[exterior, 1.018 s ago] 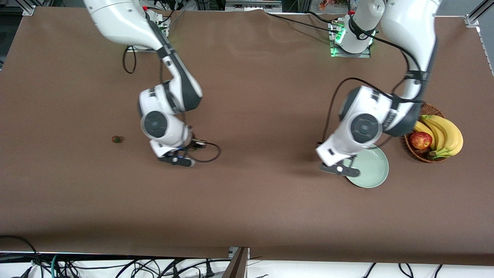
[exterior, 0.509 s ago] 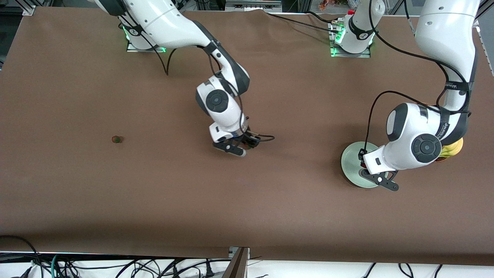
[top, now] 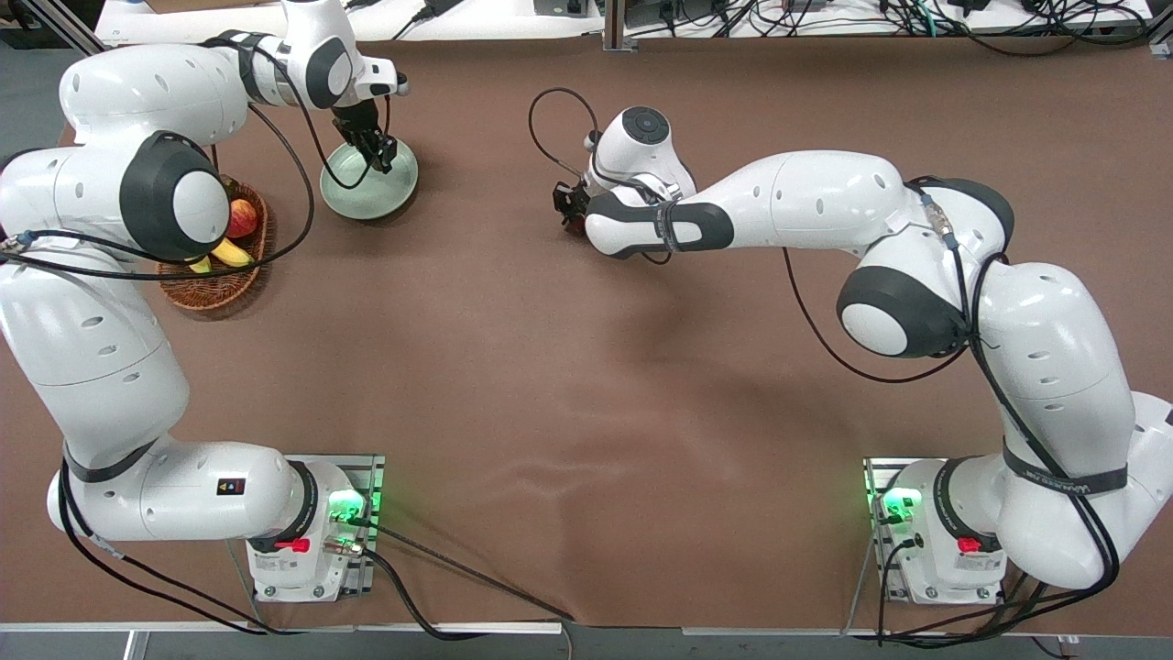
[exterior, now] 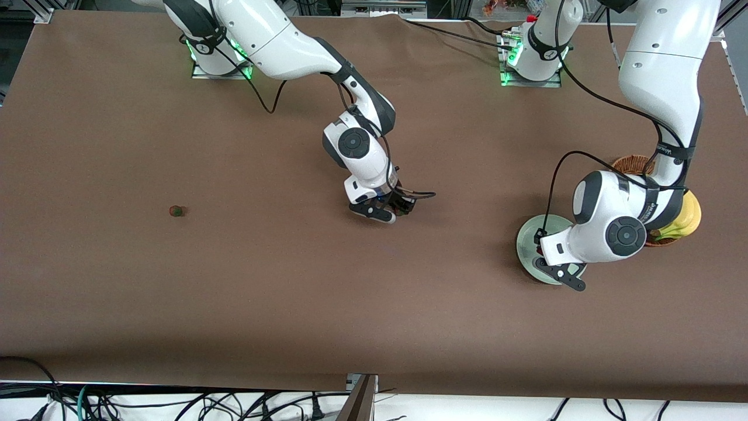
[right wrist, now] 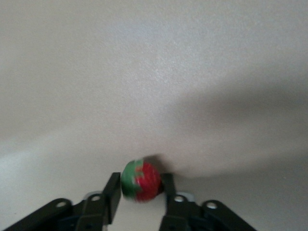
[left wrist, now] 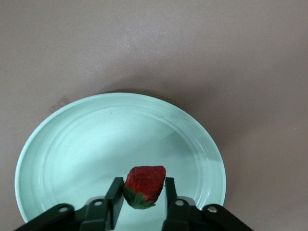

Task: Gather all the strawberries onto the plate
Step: 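Lower the strawberry onto the plate with the left gripper while the right gripper carries another, then release the strawberry at the middle with the right gripper while the left gripper withdraws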

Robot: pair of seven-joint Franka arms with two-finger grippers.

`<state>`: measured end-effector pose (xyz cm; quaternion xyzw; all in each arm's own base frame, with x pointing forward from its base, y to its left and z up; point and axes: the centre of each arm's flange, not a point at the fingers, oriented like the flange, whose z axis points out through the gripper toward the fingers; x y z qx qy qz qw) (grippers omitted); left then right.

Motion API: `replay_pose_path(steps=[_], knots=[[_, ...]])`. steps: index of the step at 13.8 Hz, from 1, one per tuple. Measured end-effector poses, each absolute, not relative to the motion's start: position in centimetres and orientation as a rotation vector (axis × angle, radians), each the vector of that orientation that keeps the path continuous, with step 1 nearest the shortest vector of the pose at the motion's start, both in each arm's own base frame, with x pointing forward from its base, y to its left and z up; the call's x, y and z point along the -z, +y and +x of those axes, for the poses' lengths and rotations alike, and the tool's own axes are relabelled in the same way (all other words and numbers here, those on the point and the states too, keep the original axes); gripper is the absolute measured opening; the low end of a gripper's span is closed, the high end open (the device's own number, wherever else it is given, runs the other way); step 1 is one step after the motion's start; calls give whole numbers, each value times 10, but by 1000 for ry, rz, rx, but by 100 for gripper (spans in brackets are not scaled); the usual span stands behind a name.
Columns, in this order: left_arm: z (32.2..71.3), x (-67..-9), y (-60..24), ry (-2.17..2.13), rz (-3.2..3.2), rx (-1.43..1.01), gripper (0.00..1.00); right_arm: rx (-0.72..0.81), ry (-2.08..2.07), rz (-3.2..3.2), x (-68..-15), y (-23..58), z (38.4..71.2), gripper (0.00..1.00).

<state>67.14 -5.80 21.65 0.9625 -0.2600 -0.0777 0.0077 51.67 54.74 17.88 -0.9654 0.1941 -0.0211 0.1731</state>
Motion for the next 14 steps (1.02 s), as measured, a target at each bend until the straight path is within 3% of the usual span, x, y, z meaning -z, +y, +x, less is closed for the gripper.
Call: replay_pose_path(steps=[2, 5, 9, 14], knots=[[672, -217, -57, -813, 3009, 241, 67, 78, 560, -2724, -193, 546, 530, 70], [673, -234, -62, -822, 3005, 241, 99, 24, 534, -2792, -237, 511, 577, 100], [664, -289, -110, -811, 2983, 232, 100, -157, 335, -2954, -305, 390, 641, 100], [638, -304, -221, -245, 2972, 242, 100, -428, 173, -3058, -315, 208, 685, 100]])
